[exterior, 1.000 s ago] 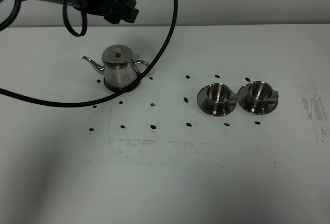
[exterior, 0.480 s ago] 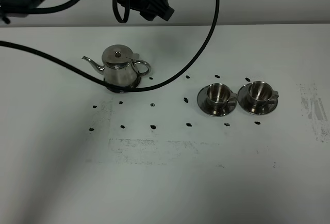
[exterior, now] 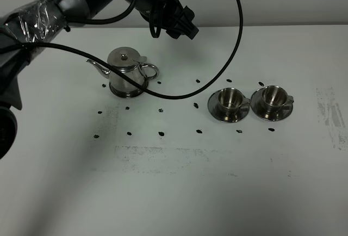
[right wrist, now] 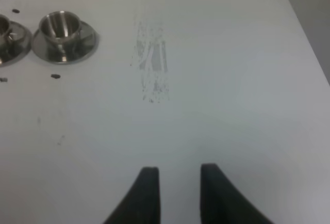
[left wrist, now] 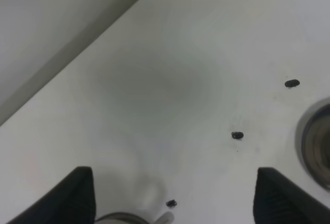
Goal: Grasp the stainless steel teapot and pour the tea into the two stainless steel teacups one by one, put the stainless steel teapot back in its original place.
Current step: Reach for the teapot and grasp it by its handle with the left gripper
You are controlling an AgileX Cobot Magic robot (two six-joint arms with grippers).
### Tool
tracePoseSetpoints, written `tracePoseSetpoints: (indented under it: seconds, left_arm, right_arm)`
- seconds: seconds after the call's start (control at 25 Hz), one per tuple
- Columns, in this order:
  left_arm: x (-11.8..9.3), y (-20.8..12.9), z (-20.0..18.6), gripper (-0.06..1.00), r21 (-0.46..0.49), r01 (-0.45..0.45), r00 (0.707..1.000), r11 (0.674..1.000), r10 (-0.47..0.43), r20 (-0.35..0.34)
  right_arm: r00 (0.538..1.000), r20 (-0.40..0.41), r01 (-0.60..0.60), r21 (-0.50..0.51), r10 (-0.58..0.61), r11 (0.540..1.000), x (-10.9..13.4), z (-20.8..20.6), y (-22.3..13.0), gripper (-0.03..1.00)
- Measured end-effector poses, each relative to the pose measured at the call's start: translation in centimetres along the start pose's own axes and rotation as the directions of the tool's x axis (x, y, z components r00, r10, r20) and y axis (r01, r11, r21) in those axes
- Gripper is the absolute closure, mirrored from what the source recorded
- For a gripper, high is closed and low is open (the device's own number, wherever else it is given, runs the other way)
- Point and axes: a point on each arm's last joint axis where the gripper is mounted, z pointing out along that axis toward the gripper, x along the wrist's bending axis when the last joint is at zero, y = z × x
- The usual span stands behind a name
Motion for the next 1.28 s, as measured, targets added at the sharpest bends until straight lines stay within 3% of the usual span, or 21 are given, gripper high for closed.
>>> tracePoseSetpoints:
  seconds: [0.52,0.76,1.0,1.28]
  left_arm:
    - [-0.6,-1.8,5.7,0.33,0.066,0.052,0.999,0.996,-0.051,-0.018]
    - [-0.6,-2.8,7.8,0.33,0.104,0.123,0.992,0.987,-0.119,-0.041]
    - [-0.2,-3.6,8.6,0.33,0.133,0.194,0.98,0.972,-0.186,-0.066]
    - [-0.5,-4.6,8.8,0.33,0.227,0.209,0.978,0.951,-0.204,-0.047]
  right_arm:
    - [1.0,0.0,0.0,-0.001,0.0,1.0,0.0,0.0,0.0,0.78]
    - [1.0,0.0,0.0,-0.001,0.0,1.0,0.0,0.0,0.0,0.78]
    - [1.0,0.0,0.0,-0.001,0.0,1.0,0.0,0.0,0.0,0.78]
    - [1.0,0.0,0.0,-0.002,0.0,1.0,0.0,0.0,0.0,0.78]
